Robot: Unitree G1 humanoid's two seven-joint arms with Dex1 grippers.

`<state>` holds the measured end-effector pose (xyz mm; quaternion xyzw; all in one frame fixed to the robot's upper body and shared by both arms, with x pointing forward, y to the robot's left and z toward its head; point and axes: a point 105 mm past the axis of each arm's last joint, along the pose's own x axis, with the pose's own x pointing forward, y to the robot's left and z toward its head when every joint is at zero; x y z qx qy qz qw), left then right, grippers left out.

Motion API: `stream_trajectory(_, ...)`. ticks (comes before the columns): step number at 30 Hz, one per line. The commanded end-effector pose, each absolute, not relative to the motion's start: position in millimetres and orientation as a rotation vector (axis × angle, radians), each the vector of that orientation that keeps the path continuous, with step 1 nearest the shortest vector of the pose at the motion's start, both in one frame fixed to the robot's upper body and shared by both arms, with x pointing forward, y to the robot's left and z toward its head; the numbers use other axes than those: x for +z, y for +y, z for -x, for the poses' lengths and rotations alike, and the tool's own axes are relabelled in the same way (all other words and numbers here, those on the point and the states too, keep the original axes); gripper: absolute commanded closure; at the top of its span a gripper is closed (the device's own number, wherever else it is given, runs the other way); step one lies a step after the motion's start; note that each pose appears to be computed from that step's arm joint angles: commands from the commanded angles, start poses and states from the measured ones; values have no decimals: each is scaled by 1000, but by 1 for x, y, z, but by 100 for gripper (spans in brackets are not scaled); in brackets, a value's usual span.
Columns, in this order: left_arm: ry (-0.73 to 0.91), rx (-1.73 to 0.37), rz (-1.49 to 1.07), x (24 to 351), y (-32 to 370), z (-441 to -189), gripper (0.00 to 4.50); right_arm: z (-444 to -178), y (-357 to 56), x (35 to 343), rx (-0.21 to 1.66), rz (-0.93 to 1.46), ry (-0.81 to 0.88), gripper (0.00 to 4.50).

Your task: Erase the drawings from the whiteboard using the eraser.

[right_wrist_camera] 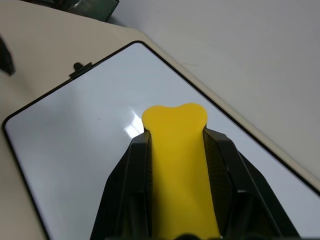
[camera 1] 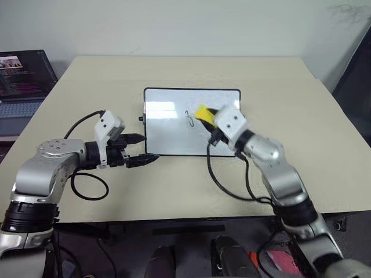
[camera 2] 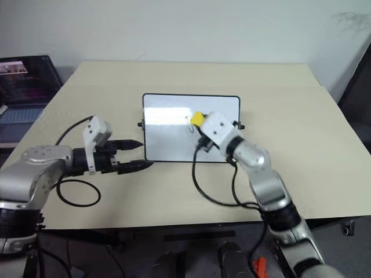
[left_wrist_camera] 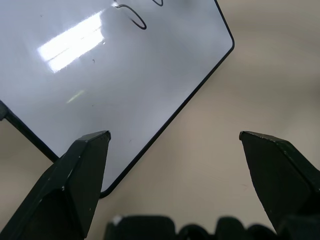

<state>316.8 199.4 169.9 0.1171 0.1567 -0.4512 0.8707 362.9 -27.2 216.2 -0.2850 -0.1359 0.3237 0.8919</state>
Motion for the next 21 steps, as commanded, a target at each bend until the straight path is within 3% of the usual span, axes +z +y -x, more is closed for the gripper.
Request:
stream_trajectory(1, 291, -955, -268, 182, 194, -319, 0, -380, -21, 220, 652, 642, -277, 338)
stream_trajectory(12, 292, -975, -281, 184, 189, -317, 0, -409, -8, 227, 649, 727, -232, 338)
stream_trajectory(21, 295, -977, -276, 182, 188, -316, 0, -399, -5, 189, 766, 793, -86, 338)
